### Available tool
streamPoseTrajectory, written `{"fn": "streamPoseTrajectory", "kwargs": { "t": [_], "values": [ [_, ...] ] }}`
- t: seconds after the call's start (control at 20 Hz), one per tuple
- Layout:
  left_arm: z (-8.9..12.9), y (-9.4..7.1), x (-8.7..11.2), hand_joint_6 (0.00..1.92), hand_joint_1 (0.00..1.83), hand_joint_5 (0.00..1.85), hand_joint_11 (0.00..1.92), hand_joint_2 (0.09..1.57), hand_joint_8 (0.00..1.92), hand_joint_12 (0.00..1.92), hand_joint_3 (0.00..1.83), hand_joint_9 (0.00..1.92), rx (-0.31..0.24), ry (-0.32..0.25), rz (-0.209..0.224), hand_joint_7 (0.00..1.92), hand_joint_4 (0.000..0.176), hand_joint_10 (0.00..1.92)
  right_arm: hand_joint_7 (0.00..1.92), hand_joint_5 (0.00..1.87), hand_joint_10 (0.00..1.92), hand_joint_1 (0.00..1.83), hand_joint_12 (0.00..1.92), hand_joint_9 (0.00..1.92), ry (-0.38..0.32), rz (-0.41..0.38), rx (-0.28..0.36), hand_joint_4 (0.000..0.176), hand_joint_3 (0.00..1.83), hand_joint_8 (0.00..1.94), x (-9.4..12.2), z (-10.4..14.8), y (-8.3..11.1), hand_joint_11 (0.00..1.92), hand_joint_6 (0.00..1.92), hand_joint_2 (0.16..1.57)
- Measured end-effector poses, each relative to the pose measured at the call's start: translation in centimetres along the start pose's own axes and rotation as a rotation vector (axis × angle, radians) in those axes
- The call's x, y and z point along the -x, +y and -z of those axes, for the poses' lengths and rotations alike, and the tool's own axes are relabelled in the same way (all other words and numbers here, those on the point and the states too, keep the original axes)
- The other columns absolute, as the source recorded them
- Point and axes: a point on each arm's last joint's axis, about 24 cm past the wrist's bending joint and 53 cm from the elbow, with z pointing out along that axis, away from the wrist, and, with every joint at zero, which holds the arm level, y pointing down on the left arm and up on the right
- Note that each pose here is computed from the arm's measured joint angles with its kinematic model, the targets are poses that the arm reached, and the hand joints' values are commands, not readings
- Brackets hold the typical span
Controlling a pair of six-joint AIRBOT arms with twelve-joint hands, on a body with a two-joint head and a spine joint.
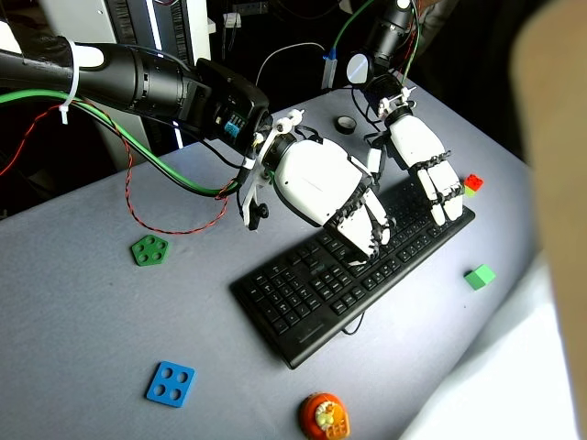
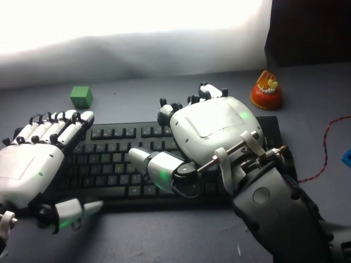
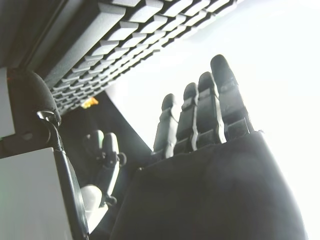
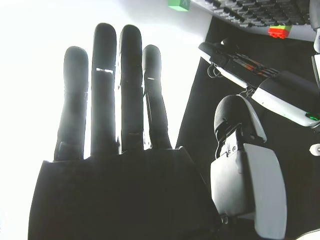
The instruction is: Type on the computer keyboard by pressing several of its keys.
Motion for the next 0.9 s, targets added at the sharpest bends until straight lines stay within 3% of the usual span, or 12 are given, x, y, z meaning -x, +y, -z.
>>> {"fn": "streamPoseTrajectory", "kwargs": {
  "t": [0.05,0.2,0.6,0.8,0.9],
  "values": [
    [-0.13,-0.11,0.11,0.03,0.25,0.18,0.0,1.28,0.02,0.88,0.03,0.17,-0.004,-0.003,0.0,0.19,0.001,0.12,0.78,0.47,0.87,0.0,1.62,0.54,0.001,-0.001,0.001,0.0,0.0,0.01,-0.06,0.0,0.06,0.17,0.37,1.22],
    [-0.28,-0.1,0.33,0.04,0.09,0.23,0.0,1.34,0.02,0.96,0.02,0.2,-0.006,-0.008,-0.004,0.24,0.0,0.11,0.78,0.46,0.88,0.0,1.64,0.54,0.003,0.0,0.002,0.0,0.0,0.01,-0.11,0.0,0.08,0.16,0.38,1.22],
    [-0.48,0.22,-0.15,0.02,0.02,0.25,0.0,1.36,0.0,0.94,0.01,0.2,-0.002,-0.003,-0.003,0.23,0.0,0.08,0.78,0.46,0.89,0.0,1.64,0.54,0.008,-0.001,0.006,0.0,0.0,0.01,-0.31,0.05,0.26,0.14,0.38,1.22],
    [-0.62,0.46,-0.12,0.02,0.11,0.26,0.0,1.35,0.01,0.92,0.0,0.21,0.0,-0.001,-0.01,0.23,0.0,0.07,0.77,0.46,0.88,0.0,1.63,0.54,0.013,-0.002,0.01,0.0,0.0,0.0,-0.48,0.08,0.42,0.15,0.38,1.22],
    [-0.62,0.52,-0.15,0.01,0.47,0.24,0.0,1.26,0.01,0.9,0.0,0.21,0.002,0.0,-0.01,0.2,0.002,0.07,0.78,0.46,0.87,0.01,1.62,0.55,0.013,-0.002,0.01,0.0,0.0,0.01,-0.49,0.08,0.42,0.16,0.37,1.22]
  ]
}}
